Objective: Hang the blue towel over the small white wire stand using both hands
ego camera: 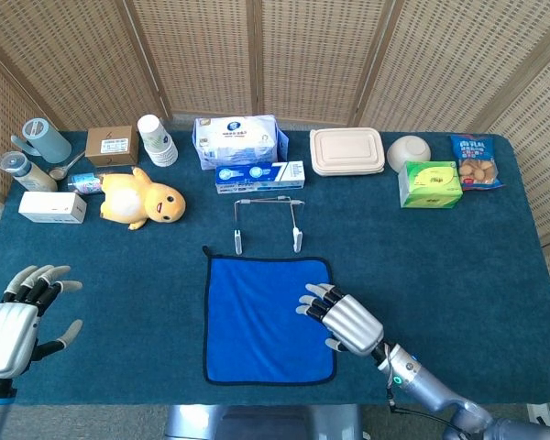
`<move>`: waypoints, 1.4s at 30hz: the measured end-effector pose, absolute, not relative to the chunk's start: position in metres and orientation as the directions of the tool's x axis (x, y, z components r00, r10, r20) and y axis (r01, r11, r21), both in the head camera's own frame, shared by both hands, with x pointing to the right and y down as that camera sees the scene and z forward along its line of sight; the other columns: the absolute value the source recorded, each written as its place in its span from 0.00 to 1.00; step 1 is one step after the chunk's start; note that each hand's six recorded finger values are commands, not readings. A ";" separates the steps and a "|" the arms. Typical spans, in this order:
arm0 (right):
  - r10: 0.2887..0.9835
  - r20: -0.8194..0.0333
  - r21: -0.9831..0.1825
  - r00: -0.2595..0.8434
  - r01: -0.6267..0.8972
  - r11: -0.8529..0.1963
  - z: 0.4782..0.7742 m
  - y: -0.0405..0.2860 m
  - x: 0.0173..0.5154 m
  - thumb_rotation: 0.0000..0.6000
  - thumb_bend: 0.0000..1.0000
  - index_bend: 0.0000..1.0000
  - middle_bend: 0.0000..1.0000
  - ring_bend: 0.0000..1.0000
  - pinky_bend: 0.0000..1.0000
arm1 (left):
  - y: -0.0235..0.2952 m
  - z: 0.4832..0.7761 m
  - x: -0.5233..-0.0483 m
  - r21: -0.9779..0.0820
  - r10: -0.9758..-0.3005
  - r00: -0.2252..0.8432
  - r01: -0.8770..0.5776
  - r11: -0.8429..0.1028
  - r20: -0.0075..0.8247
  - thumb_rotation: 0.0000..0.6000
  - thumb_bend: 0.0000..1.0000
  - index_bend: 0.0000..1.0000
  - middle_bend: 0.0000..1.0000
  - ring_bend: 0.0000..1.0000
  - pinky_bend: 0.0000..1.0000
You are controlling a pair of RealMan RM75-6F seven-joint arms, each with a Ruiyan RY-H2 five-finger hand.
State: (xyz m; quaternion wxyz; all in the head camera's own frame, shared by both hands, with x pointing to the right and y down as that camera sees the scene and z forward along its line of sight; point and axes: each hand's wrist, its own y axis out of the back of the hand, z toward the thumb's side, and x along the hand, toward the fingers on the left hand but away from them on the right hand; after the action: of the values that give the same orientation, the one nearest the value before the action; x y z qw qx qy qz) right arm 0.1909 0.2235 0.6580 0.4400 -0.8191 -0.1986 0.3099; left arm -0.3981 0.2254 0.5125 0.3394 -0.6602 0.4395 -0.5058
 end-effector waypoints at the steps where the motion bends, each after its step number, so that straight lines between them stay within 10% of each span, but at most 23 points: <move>1: 0.593 -0.332 -0.844 0.734 0.050 -0.534 0.661 0.223 0.189 1.00 0.00 0.26 0.26 0.13 0.22 | 0.226 0.513 -0.398 -0.892 -0.923 0.103 -0.237 -0.384 0.370 1.00 0.37 0.32 0.23 0.19 0.12; 42: 0.533 -0.373 -0.870 0.760 -0.087 -0.485 0.702 0.172 0.198 1.00 0.00 0.27 0.26 0.13 0.22 | 0.224 0.527 -0.395 -0.882 -0.915 0.099 -0.242 -0.404 0.392 1.00 0.37 0.32 0.23 0.19 0.12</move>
State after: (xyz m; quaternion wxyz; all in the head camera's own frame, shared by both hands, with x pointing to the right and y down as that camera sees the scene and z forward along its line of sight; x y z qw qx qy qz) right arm 0.1976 0.1718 0.7023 0.4881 -0.8010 -0.1390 0.3175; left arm -0.3955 0.2236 0.5266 0.3294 -0.6642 0.4353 -0.5107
